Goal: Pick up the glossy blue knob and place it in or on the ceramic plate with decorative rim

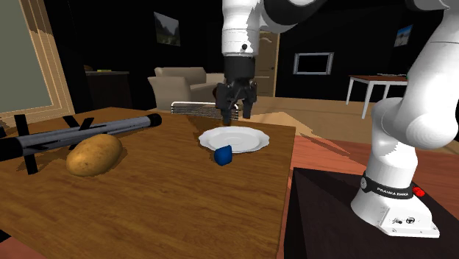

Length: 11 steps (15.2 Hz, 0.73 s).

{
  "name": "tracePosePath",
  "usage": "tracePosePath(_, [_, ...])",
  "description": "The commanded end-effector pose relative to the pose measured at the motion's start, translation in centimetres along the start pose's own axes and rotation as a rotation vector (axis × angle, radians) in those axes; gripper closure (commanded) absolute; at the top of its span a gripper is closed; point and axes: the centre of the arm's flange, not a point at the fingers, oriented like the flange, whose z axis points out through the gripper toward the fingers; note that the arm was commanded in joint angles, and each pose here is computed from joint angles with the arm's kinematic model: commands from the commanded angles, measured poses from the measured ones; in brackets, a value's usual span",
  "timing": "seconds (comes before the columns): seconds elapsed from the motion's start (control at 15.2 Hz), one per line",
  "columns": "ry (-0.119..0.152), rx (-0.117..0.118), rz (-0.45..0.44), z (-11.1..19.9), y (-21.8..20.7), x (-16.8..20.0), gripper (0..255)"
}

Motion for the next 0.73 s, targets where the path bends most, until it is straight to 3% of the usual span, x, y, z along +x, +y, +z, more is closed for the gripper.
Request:
tracePosePath(0.0, [-0.019, -0.008, 0.040, 2.2, -1.8, 1.2, 0])
tracePosePath(0.2, [-0.041, -0.019, 0.082, 4.6, -3.4, 2.7, 0])
tracePosePath(0.66, [-0.041, -0.019, 0.082, 8.6, -3.3, 2.5, 0])
